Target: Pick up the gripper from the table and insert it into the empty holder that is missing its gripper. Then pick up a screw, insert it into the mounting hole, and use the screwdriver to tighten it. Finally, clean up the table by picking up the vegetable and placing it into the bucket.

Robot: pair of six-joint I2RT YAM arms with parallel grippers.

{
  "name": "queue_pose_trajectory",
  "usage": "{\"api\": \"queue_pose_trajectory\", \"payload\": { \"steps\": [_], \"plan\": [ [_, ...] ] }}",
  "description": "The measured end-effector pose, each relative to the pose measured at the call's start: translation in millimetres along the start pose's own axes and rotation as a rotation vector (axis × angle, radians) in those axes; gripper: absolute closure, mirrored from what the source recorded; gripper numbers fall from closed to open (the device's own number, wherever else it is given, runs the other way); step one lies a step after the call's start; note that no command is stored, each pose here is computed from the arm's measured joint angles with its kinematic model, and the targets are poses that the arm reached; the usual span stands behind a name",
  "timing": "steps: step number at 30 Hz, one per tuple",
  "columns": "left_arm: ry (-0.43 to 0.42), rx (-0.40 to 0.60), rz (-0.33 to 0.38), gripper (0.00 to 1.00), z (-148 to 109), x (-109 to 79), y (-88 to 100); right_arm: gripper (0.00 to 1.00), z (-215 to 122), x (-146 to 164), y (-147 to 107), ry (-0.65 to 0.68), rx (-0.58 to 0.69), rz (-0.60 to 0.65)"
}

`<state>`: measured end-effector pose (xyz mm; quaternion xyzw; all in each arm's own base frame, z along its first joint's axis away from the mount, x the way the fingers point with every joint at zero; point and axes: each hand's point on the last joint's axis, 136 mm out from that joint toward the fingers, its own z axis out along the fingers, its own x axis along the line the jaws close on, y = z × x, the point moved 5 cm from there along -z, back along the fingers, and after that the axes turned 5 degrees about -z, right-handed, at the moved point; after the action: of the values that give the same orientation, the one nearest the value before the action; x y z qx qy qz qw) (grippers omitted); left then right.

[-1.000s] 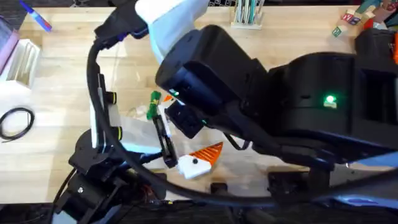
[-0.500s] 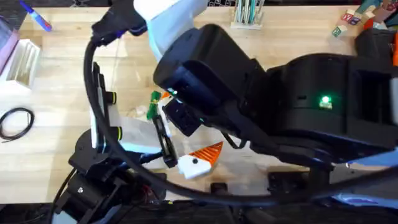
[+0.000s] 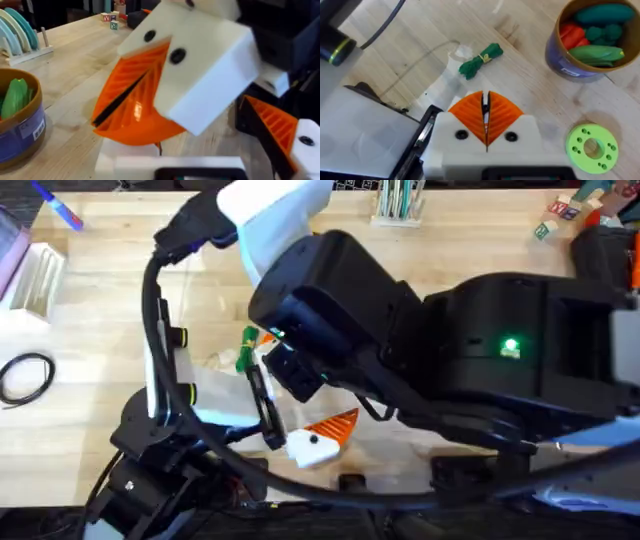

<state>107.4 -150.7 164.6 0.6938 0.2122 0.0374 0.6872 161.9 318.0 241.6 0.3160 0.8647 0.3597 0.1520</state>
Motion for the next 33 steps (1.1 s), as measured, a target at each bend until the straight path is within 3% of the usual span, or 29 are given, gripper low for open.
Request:
{"api": "queue_pose_trajectory", "payload": {
  "steps": [30, 31, 33],
  "plan": [
    [-0.004, 0.001, -0.008, 0.014, 0.0, -0.5, -0.2, 0.997, -3.7, 1.2, -5.6, 0.024, 0.029, -0.013],
    [-0.004, 0.001, -0.008, 0.014, 0.0, -0.5, -0.2, 0.990, -3.7, 1.2, -5.6, 0.024, 0.029, -0.013],
    [-0.003, 0.001, -0.008, 0.014, 0.0, -0.3, -0.1, 0.886, -3.7, 1.7, -6.0, 0.028, 0.031, -0.014]
  ]
}}
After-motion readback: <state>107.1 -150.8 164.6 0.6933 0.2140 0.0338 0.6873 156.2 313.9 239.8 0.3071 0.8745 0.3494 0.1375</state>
